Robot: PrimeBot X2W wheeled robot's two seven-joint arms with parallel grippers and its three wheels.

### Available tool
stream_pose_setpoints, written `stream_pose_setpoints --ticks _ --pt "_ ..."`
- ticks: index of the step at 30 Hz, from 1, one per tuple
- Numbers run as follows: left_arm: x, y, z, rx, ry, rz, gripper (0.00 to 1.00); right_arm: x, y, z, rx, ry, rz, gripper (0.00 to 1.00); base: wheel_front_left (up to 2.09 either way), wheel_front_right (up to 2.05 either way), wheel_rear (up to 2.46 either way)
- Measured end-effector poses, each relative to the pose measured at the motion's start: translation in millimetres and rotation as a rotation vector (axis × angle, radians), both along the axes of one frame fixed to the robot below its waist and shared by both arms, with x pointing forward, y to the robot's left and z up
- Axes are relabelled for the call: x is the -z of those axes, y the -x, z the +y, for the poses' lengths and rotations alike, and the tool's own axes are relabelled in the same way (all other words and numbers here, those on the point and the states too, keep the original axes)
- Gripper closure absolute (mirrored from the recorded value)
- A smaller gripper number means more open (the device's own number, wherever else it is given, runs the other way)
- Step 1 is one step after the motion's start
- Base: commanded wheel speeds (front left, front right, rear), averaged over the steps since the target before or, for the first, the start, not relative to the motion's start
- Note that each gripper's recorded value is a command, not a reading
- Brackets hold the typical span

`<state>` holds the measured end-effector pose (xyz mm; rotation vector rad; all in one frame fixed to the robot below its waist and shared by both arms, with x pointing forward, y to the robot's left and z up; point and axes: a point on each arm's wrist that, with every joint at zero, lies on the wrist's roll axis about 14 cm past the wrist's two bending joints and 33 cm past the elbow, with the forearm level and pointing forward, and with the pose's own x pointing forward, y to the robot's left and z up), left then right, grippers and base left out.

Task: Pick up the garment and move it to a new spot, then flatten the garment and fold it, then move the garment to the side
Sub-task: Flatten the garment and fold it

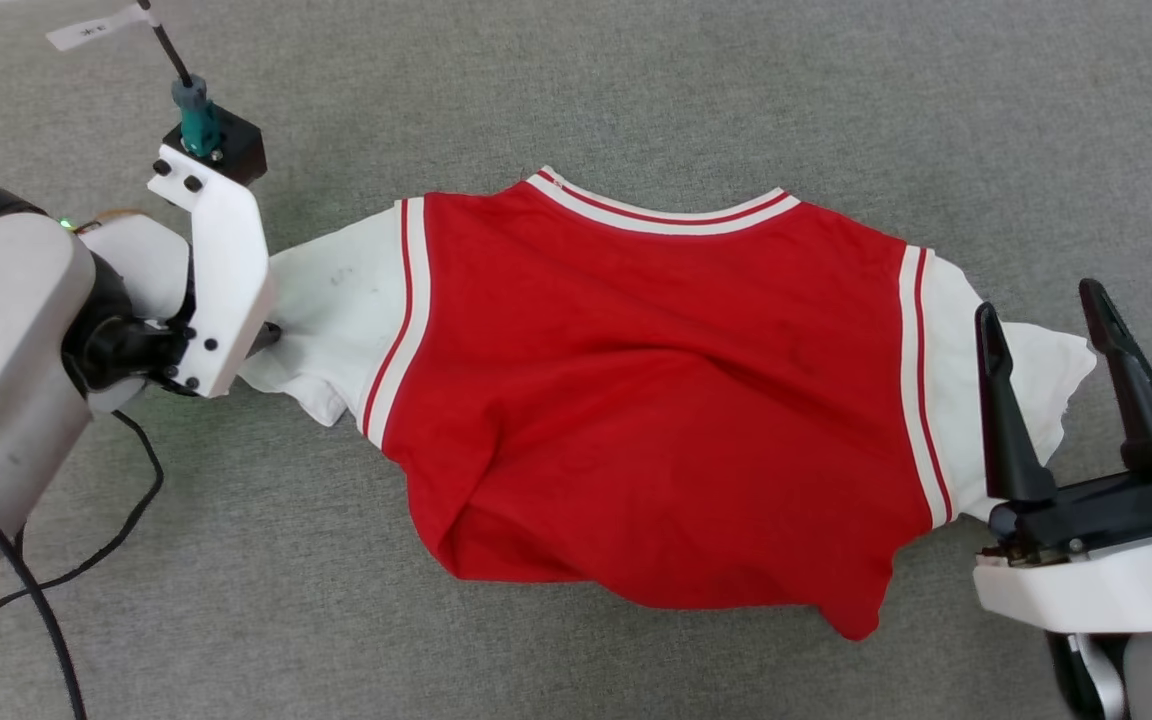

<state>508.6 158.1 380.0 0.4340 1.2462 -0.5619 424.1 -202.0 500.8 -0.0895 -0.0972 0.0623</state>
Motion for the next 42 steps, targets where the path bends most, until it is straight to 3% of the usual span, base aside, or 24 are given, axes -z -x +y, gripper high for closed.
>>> stream_pose_setpoints --ticks 1,7,12,21,27,35,42 --pt "0 0 -2 -0.007 0.015 -0.002 1.0 -1 -1 0 -0.003 0.011 -0.004 0.0 0.0 0.0 0.0" --pt "-8 4 -8 -0.027 0.069 -0.051 1.0 -35 -8 -16 0.003 0.119 -0.097 0.0 0.0 0.0 0.0" --pt "-45 -4 -9 -0.056 0.154 -0.176 1.0 -65 -8 -33 -0.003 0.242 -0.163 0.0 0.0 0.0 0.0" --pt "-103 16 8 -0.027 0.217 -0.356 1.0 -91 -25 -59 -0.042 0.373 -0.096 0.0 0.0 0.0 0.0" --pt "-114 35 10 0.004 0.23 -0.391 1.0 -78 -48 -58 -0.098 0.413 0.138 0.0 0.0 0.0 0.0" --pt "-110 34 3 0.031 0.236 -0.404 1.0 6 -37 -72 -0.164 0.408 0.773 0.0 0.0 0.0 0.0" --pt "-98 24 2 0.035 0.242 -0.389 1.0 48 -30 -74 -0.175 0.253 1.098 0.0 0.0 0.0 0.0"
